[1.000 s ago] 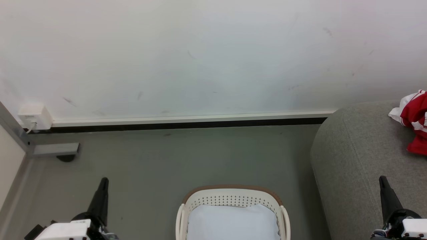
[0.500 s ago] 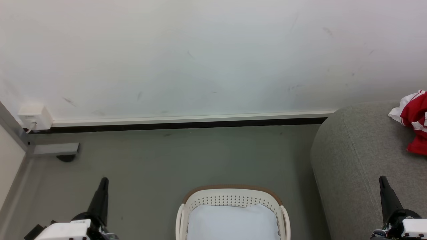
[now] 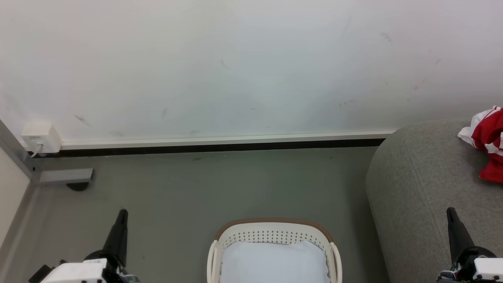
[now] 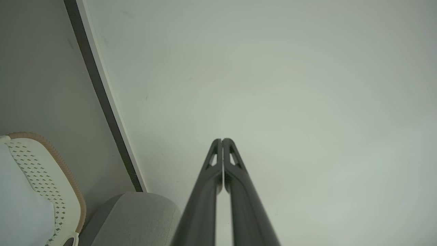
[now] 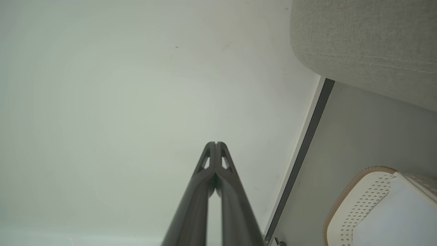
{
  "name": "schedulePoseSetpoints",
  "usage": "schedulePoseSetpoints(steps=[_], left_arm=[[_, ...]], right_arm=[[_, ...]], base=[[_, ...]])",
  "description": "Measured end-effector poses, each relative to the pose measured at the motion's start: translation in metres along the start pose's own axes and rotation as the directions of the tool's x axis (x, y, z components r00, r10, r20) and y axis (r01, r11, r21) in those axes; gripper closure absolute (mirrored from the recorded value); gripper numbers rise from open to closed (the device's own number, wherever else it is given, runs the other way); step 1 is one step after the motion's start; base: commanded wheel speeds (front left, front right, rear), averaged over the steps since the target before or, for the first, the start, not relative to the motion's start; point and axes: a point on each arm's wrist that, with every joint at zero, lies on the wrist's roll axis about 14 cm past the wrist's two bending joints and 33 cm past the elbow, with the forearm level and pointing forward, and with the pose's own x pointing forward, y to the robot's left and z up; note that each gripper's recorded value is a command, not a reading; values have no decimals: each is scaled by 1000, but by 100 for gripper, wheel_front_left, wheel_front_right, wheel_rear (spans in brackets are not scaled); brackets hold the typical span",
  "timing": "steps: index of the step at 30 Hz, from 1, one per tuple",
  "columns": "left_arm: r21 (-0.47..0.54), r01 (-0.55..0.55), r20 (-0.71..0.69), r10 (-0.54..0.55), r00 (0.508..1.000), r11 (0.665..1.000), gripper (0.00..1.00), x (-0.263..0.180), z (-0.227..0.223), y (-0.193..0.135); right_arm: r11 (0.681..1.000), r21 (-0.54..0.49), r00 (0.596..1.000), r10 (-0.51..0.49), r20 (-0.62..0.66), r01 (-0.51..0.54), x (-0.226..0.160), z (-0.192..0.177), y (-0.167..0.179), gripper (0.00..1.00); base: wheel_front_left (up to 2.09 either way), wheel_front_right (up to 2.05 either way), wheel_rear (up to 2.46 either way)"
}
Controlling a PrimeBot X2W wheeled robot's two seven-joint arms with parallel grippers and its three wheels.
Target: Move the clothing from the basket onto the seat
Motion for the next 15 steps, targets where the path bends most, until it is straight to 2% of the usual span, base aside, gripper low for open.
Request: schedulePoseSetpoints(steps=[15], left_arm=[[0, 0, 0, 0, 1000, 1000, 100, 0, 0, 0]], right_arm=[[1000, 0, 1000, 0, 0, 0, 0, 0, 0, 100]], base=[[0, 0, 0]])
